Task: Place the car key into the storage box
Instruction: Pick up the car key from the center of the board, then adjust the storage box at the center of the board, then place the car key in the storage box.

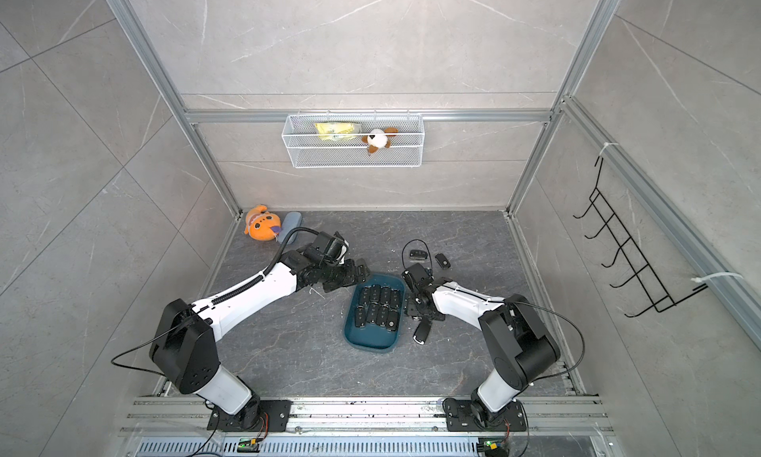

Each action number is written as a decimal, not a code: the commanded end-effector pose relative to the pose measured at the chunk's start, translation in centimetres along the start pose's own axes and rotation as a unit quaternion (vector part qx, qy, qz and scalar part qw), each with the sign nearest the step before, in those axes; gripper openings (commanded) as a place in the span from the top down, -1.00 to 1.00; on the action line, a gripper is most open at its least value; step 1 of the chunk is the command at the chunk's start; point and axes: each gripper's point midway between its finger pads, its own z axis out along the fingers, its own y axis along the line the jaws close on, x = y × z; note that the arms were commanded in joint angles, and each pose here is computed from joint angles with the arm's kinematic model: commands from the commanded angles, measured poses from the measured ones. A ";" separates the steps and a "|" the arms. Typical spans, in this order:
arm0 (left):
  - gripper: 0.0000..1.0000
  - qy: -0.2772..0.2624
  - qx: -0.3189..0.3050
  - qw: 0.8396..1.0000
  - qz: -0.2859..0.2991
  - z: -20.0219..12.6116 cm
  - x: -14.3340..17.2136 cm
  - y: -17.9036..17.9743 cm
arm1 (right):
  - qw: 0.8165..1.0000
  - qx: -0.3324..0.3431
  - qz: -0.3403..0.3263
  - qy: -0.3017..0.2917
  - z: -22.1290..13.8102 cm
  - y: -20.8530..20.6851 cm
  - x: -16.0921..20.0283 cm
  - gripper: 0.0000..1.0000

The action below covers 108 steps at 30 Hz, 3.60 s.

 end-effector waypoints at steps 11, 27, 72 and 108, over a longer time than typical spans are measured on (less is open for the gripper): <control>-1.00 0.044 -0.032 0.998 0.005 -0.6 4.2 3.2 | 1.000 -0.004 -0.022 0.011 1.0 1.0 -0.4 -0.14; -1.00 0.086 -0.015 0.996 0.008 1.1 9.0 1.4 | 1.000 0.002 -0.013 -0.012 -1.1 0.2 -0.9 0.22; -1.00 -0.038 0.002 0.999 0.014 -4.5 2.6 1.3 | 0.995 -0.069 -0.014 0.074 -8.2 7.7 4.9 0.22; -1.00 -0.045 0.006 0.999 -0.009 -5.1 2.2 2.7 | 0.991 0.016 -0.030 0.133 -2.3 8.2 6.3 0.17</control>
